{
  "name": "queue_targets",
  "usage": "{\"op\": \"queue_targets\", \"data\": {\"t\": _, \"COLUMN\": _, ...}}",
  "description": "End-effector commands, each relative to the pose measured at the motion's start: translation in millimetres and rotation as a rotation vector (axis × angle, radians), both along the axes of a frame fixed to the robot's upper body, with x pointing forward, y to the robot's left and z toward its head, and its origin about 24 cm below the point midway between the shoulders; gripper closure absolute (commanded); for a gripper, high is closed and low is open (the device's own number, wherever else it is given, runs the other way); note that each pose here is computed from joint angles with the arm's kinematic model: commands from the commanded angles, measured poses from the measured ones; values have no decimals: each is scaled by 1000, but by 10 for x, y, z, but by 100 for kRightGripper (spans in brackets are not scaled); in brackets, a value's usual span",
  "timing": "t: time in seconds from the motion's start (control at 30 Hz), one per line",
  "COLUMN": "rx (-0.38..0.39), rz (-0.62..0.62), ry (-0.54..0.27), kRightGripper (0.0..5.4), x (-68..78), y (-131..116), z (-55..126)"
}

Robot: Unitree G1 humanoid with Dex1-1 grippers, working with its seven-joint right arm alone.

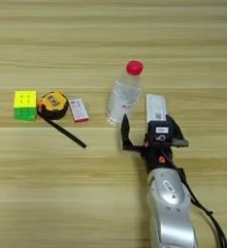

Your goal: Move the objects on the table

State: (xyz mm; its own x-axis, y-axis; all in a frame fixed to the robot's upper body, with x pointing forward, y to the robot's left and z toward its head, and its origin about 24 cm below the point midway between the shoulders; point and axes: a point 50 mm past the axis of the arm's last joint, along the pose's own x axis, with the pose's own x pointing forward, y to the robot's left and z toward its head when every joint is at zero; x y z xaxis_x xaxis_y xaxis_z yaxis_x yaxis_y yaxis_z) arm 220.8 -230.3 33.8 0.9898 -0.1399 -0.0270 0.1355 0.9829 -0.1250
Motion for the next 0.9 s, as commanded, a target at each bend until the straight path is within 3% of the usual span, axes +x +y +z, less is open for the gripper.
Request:
{"op": "queue_targets", "data": {"t": 0.03, "rx": -20, "rz": -25, "ry": -73, "kRightGripper": 2, "x": 119, "y": -46, "z": 177}}
{"op": "queue_targets", "data": {"t": 0.9, "rx": 46, "rz": -146, "ry": 32, "kRightGripper": 2, "x": 375, "y": -492, "z": -49}}
